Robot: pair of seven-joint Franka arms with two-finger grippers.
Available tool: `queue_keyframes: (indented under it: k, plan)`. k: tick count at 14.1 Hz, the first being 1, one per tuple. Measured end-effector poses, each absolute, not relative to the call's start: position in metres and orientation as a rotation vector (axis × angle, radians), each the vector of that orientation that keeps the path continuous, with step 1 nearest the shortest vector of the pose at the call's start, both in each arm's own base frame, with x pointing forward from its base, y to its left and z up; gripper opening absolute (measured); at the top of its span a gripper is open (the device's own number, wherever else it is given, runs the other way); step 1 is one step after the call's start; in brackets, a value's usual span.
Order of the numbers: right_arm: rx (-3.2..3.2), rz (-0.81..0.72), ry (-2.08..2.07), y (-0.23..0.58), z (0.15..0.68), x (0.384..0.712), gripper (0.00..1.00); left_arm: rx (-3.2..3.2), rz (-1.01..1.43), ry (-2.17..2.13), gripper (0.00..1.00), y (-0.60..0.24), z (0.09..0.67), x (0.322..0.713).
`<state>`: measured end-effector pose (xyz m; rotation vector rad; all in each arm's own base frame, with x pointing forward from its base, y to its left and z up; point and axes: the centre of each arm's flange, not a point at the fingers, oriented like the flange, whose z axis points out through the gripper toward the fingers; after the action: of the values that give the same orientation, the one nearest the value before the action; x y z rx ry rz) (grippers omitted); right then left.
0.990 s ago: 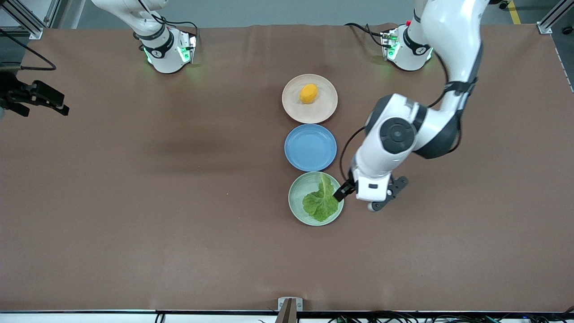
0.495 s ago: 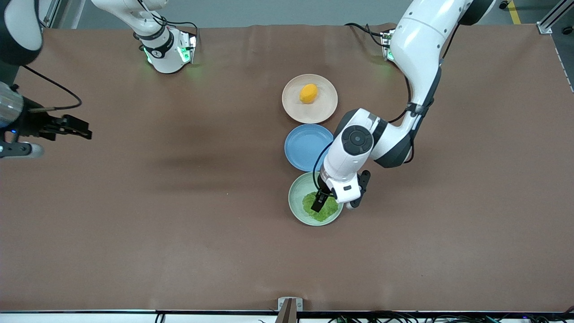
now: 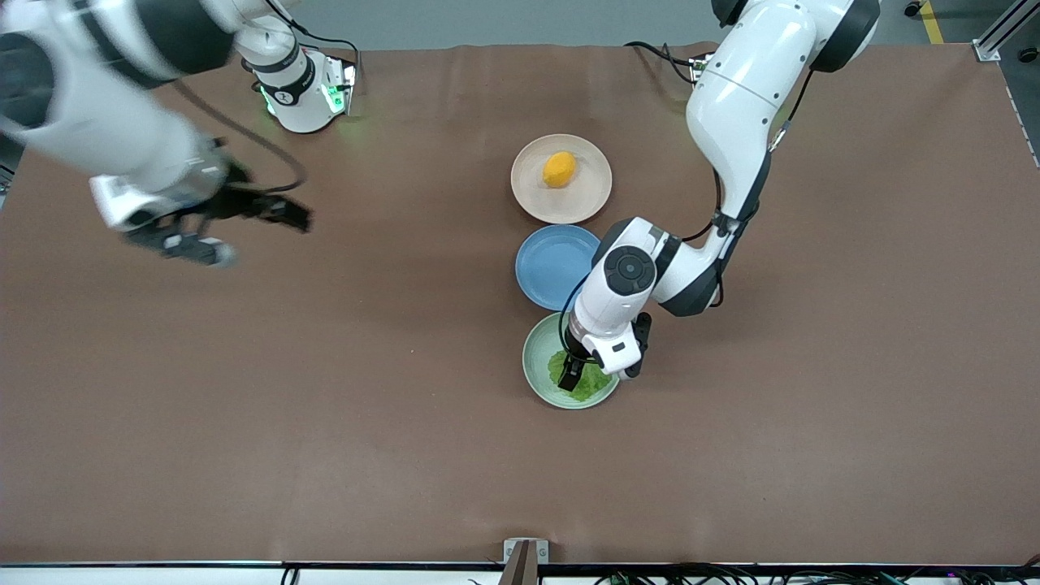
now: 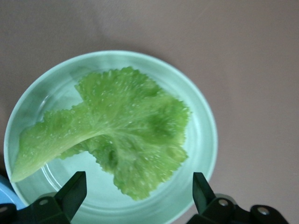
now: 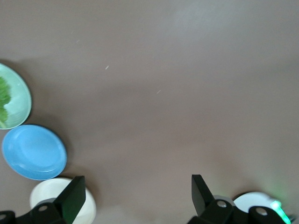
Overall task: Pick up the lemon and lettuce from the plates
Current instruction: 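Grasp the lettuce with the left gripper while the right gripper reaches the lemon, then lift the lettuce off the plate with the left gripper while the right grasps lemon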
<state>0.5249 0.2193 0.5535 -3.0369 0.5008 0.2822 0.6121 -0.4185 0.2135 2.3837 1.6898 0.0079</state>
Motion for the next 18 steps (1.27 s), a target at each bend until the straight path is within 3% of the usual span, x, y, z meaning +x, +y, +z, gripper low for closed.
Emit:
queue_keyframes:
  k: [5,6,7,11,12,14,15,17,18]
  plan:
    - [-3.026,0.197,0.591,0.386,0.503,0.431,1.00,2.412,-0.012,1.698,0.96,-0.423,0.187,0.605]
    - [-3.016,0.173,0.618,0.412,0.487,0.410,1.00,2.411,-0.012,1.697,0.90,-0.423,0.188,0.605]
    - [-3.011,0.157,0.633,0.434,0.470,0.389,1.00,2.409,-0.011,1.696,0.90,-0.423,0.189,0.606]
    - [-3.019,0.110,0.718,0.501,0.388,0.331,1.00,2.405,-0.008,1.694,0.56,-0.424,0.191,0.607]
    - [-3.025,0.078,0.742,0.516,0.367,0.320,1.00,2.405,-0.007,1.694,0.56,-0.424,0.191,0.607]
    - [-3.019,0.025,0.803,0.539,0.328,0.299,1.00,2.404,-0.007,1.694,0.39,-0.423,0.191,0.607]
    - [-3.012,0.013,0.827,0.547,0.313,0.290,1.00,2.404,-0.006,1.695,0.39,-0.423,0.191,0.608]
    - [-3.004,0.011,0.876,0.561,0.287,0.273,1.00,2.404,-0.005,1.695,0.24,-0.423,0.191,0.608]
    - [-3.004,0.012,0.899,0.567,0.276,0.265,1.00,2.403,-0.005,1.694,0.24,-0.423,0.192,0.608]
